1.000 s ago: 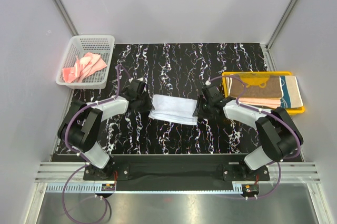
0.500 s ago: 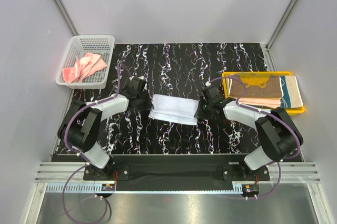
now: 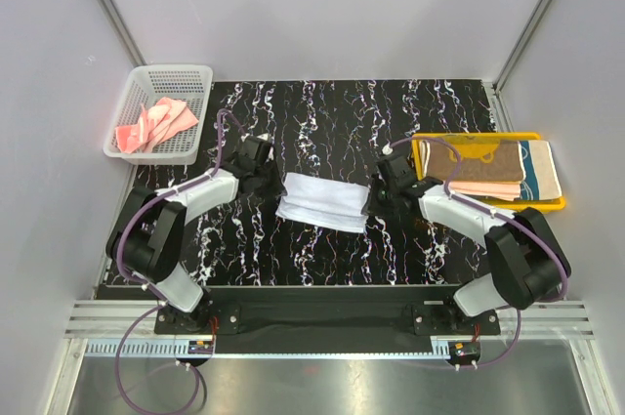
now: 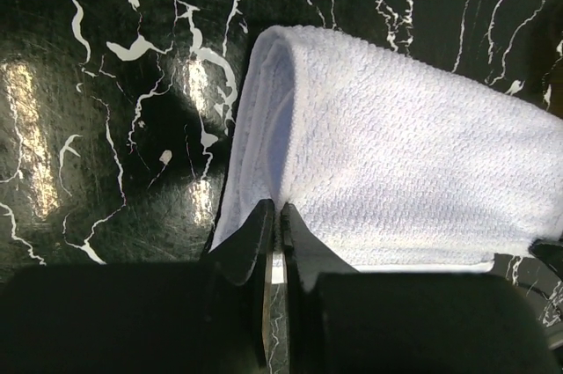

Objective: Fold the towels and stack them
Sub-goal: Fold the towel

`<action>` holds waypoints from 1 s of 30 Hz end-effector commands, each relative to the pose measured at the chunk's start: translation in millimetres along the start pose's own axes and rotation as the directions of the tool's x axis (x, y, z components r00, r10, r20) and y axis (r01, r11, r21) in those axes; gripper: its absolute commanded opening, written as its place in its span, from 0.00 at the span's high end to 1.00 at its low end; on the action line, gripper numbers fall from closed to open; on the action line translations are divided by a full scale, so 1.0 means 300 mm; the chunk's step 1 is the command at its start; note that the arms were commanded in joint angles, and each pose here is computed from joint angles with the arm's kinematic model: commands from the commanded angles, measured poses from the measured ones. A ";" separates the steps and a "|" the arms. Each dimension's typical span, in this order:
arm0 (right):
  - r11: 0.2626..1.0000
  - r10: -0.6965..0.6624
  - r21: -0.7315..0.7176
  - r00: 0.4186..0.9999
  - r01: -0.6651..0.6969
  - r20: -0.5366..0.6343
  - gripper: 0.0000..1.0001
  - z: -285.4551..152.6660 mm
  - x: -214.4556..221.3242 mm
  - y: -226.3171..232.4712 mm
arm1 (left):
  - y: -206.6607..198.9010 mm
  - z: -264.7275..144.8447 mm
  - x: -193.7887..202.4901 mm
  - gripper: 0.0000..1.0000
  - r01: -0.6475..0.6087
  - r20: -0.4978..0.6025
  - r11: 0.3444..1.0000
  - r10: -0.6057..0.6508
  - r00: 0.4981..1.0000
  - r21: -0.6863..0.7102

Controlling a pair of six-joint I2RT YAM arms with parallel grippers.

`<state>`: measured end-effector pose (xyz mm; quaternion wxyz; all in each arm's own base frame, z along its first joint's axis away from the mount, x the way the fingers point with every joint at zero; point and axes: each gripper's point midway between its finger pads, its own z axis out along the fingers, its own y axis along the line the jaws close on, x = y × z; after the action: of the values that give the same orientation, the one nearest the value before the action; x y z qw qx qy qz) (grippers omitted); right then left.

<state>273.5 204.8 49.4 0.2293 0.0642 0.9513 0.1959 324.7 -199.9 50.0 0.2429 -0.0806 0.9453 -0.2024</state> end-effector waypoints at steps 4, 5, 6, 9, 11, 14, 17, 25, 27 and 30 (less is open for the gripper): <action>0.999 -0.025 -0.037 0.995 0.028 0.092 0.96 -0.100 -0.091 0.064 | -0.100 -0.091 -0.108 0.92 -0.040 0.097 0.996 0.033 0.995 0.078; 0.999 -0.025 -0.040 0.996 0.028 0.091 0.96 -0.104 -0.090 0.067 | -0.103 -0.097 -0.107 0.93 -0.040 0.098 0.996 0.032 0.995 0.080; 0.999 -0.023 -0.044 0.995 0.027 0.094 0.96 -0.111 -0.091 0.070 | -0.100 -0.102 -0.109 0.93 -0.037 0.101 0.996 0.029 0.994 0.078; 0.998 -0.026 -0.051 0.995 0.031 0.098 0.96 -0.130 -0.093 0.075 | -0.107 -0.125 -0.116 0.92 -0.040 0.114 0.996 0.030 0.993 0.086; 0.997 -0.026 -0.065 0.995 0.033 0.101 0.97 -0.145 -0.092 0.083 | -0.107 -0.134 -0.111 0.93 -0.040 0.115 0.995 0.030 0.993 0.087; 0.996 -0.031 -0.078 0.995 0.039 0.099 0.97 -0.160 -0.080 0.098 | -0.106 -0.140 -0.105 0.93 -0.039 0.116 0.995 0.028 0.993 0.092; 0.996 -0.035 -0.084 0.994 0.044 0.100 0.97 -0.168 -0.068 0.111 | -0.099 -0.144 -0.094 0.93 -0.036 0.114 0.995 0.025 0.993 0.091; 0.996 -0.049 -0.077 0.997 0.053 0.060 0.97 -0.138 0.020 0.119 | -0.061 -0.124 -0.034 0.92 -0.023 0.082 0.996 0.016 0.997 0.087; 0.996 -0.041 -0.072 0.998 0.045 0.046 0.97 -0.118 0.042 0.104 | -0.038 -0.107 0.000 0.93 -0.018 0.062 0.997 0.013 0.998 0.078; 0.998 -0.033 -0.056 0.999 0.034 0.025 0.97 -0.089 0.074 0.076 | -0.012 -0.080 0.038 0.93 -0.009 0.039 0.997 0.006 0.999 0.071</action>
<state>242.6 221.7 80.2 0.2430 0.0319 0.9441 0.2206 302.2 -190.6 63.0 0.2518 -0.0787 0.9412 -0.2108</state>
